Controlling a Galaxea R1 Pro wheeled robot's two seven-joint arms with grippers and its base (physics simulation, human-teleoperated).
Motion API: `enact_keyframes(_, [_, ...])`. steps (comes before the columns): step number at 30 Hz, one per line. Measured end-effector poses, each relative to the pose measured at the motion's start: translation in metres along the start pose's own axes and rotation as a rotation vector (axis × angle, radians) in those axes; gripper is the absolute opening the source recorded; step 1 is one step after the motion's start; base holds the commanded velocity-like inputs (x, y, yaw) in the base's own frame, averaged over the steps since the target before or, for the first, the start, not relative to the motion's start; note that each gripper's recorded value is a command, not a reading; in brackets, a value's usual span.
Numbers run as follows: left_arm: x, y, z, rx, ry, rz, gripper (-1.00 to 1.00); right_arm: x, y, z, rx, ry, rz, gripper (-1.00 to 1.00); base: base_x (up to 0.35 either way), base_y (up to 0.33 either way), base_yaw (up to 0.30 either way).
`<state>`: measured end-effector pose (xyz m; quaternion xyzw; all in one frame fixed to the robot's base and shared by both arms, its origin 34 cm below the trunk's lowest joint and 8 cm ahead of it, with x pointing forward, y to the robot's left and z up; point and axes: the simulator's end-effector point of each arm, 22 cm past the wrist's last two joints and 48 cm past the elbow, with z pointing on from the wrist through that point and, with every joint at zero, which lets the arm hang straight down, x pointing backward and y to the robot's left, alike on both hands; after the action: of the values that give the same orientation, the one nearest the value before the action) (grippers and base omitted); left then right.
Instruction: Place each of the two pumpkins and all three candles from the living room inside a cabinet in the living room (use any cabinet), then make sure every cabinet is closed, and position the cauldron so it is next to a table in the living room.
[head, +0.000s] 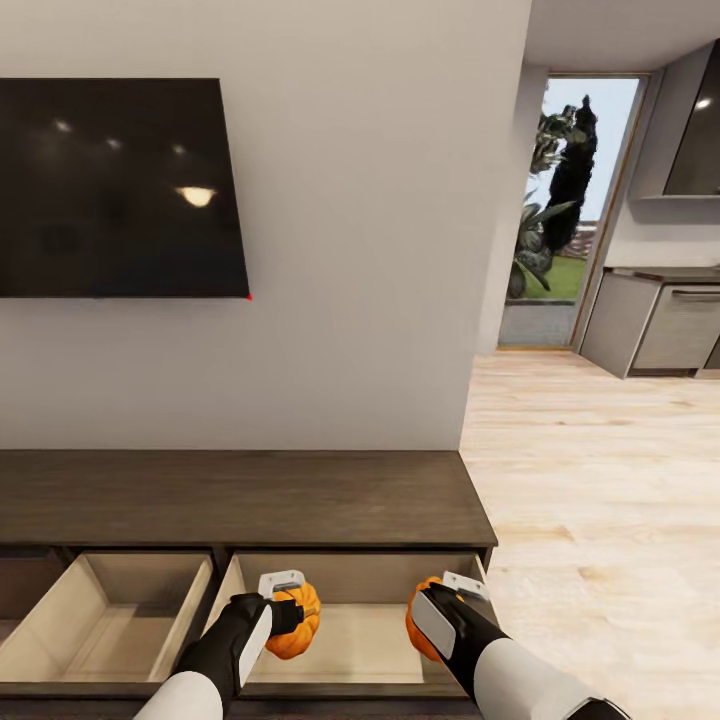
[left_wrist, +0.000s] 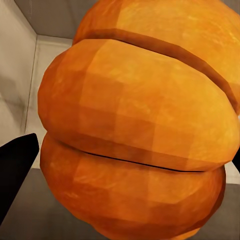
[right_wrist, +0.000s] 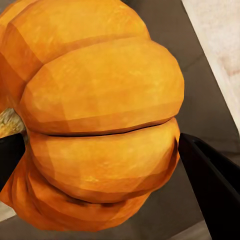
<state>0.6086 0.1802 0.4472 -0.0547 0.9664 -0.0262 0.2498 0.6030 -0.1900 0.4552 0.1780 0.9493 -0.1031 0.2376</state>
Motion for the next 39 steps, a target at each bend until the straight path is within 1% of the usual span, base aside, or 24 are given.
enact_keyframes(2, [0.001,0.0,0.0,0.0,0.002,-0.001,-1.0,0.0,0.001,0.0,-0.003,0.0,0.0,-1.0,0.226,0.055,0.0])
enact_keyframes(5, [0.001,0.0,0.0,0.0,0.005,-0.001,-1.0,0.001,0.005,0.0,-0.025,0.001,0.0,-1.0,0.23,0.058,0.0])
enact_keyframes(8, [0.001,0.0,0.0,0.0,0.005,-0.001,-1.0,0.0,0.012,0.0,-0.056,0.001,0.0,-1.0,0.067,0.016,0.0])
enact_keyframes(10, [0.001,0.0,0.0,0.0,0.005,-0.001,-1.0,0.0,0.014,0.0,-0.062,0.0,-0.002,-1.0,0.019,0.004,0.0])
enact_keyframes(16, [0.001,0.0,0.0,0.002,0.003,-0.001,-1.0,0.001,0.015,-0.001,-0.066,0.002,-0.004,-1.0,0.004,0.001,0.0])
enact_keyframes(22, [0.009,0.001,0.01,0.002,0.003,-0.001,-1.0,0.009,0.015,0.01,-0.066,0.003,-0.004,-1.0,0.0,0.0,0.0])
enact_keyframes(29, [0.009,0.001,0.01,0.002,0.003,-0.001,-1.0,0.009,0.015,0.009,-0.066,0.002,-0.005,-1.0,0.0,0.0,0.0])
enact_keyframes(39, [0.024,0.003,0.026,0.002,0.005,-0.001,-1.0,0.023,0.016,0.026,-0.067,0.002,-0.004,-1.0,0.0,0.0,0.0])
